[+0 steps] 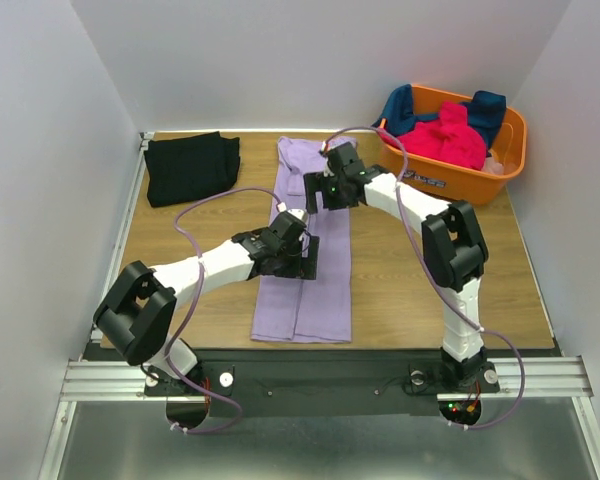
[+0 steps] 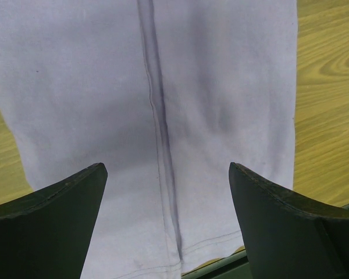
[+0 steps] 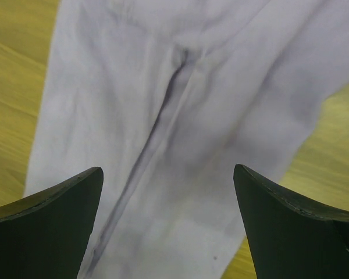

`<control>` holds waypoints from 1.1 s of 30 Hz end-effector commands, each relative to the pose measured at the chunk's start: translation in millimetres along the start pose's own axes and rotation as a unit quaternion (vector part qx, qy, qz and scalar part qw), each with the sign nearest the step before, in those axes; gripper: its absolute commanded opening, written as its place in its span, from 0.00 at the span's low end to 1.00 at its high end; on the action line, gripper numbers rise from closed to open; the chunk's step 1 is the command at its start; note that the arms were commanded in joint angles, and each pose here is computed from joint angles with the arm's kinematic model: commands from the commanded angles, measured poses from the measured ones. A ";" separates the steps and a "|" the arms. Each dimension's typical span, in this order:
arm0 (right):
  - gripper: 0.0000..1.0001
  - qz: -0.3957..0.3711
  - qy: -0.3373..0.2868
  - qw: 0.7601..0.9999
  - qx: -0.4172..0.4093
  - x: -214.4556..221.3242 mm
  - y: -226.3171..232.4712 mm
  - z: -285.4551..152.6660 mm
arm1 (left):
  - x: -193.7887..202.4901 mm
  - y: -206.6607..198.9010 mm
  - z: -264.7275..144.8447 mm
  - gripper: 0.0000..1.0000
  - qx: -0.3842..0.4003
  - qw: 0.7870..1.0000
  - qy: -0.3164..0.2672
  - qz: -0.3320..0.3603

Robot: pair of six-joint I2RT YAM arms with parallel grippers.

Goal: Fold and stack the t-shirts
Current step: Fold the tshirt

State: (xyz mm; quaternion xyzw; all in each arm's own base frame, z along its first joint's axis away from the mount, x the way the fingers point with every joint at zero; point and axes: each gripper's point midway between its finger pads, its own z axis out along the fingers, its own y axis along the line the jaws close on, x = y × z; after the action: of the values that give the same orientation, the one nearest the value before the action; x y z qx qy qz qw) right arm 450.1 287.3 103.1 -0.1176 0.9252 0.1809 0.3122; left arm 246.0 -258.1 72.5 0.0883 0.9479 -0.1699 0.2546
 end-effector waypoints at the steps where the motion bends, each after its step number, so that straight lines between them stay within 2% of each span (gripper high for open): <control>1: 0.99 0.015 0.030 0.999 -0.006 26.1 10.1 12.3 | -12.2 -8.3 -5.2 0.98 0.009 0.999 -0.038 0.003; 7: 0.99 0.024 0.061 0.998 0.023 56.6 -2.2 24.9 | 2.4 -14.4 8.5 0.98 0.017 1.000 -0.017 0.018; 19: 0.98 0.023 0.096 0.993 0.063 90.0 -24.6 45.9 | 28.9 -27.5 35.1 0.98 0.030 0.999 0.028 0.033; 33: 0.99 0.010 0.084 0.993 0.080 68.5 -27.0 61.4 | 19.8 -43.0 51.1 0.98 0.042 0.999 0.024 0.015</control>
State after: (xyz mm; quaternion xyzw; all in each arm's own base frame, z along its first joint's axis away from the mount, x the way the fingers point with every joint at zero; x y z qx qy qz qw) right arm 442.6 291.4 39.3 -0.0984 0.9487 0.1324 0.2698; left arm 243.5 -304.9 37.0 0.1189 0.9425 -0.1948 0.2442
